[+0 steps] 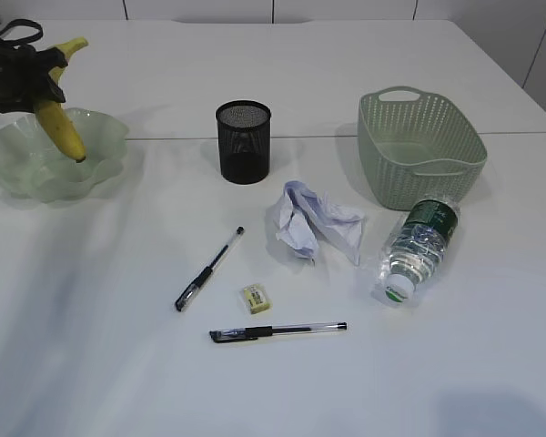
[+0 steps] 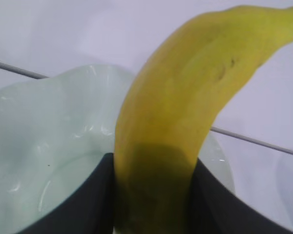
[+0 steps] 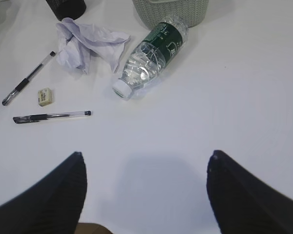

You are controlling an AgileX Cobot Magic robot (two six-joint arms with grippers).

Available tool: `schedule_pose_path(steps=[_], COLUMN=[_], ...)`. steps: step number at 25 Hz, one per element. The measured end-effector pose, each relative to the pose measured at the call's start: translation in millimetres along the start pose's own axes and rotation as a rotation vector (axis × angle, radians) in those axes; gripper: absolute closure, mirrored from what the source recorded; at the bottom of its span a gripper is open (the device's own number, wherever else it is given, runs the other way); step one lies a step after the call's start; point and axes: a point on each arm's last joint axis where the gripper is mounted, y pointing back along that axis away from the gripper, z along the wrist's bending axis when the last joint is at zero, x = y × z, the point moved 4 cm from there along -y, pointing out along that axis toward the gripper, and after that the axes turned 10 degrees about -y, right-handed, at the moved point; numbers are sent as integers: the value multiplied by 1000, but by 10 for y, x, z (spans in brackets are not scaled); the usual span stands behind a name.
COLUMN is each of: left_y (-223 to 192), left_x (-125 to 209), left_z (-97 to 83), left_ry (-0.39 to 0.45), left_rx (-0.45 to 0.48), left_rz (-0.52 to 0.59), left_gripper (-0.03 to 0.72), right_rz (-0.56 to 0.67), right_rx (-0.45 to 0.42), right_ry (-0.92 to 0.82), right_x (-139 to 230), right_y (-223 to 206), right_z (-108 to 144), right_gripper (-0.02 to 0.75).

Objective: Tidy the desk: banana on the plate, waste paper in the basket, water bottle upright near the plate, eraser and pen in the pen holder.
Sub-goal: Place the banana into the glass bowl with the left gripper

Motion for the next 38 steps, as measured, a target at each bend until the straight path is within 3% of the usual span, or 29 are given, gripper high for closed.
schedule_pose_path(steps=[26, 38], left_y=[1, 46], left_x=[24, 168], left_z=[-18, -41], left_ry=[19, 12], left_rx=[13, 23], left_rz=[19, 143], left_gripper=[305, 305], right_rz=[5, 5], right_rx=[-16, -16], right_ry=[-12, -12], right_x=[7, 7], right_y=[0, 0], right_z=[21, 21], right_gripper=[170, 170])
